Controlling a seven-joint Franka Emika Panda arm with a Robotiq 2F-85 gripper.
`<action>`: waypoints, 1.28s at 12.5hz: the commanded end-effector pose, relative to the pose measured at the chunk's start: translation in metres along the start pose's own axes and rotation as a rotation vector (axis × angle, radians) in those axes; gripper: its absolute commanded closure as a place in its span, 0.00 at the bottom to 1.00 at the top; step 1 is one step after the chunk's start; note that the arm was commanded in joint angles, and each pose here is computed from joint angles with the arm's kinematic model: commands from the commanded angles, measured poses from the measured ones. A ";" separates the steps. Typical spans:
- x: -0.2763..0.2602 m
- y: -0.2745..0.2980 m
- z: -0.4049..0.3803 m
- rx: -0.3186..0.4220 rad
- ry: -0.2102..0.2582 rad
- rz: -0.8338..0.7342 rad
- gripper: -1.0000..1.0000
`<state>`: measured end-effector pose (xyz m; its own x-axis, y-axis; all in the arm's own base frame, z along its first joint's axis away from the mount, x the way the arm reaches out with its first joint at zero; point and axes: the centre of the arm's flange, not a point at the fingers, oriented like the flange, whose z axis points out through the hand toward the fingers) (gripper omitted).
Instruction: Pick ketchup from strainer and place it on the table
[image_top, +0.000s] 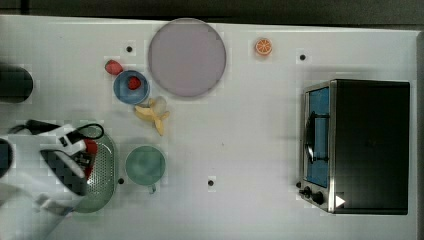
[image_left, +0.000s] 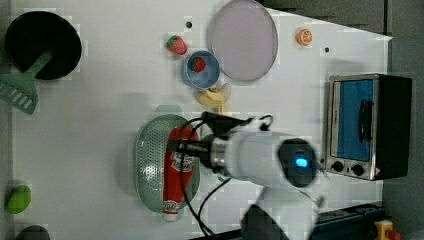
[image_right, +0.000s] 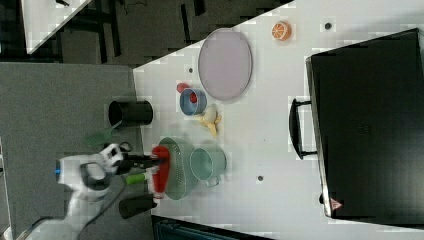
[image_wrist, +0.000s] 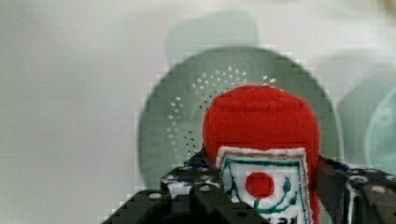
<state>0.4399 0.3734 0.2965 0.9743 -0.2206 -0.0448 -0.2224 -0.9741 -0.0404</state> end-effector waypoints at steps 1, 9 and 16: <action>0.041 0.009 -0.080 0.070 0.067 0.076 0.40; 0.196 0.201 -0.160 -0.081 0.036 0.042 0.40; 0.242 0.360 -0.145 -0.126 0.008 0.104 0.40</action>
<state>0.5978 -0.0835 0.3953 0.8888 -0.4548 -0.0565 -0.4474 -0.8877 0.1086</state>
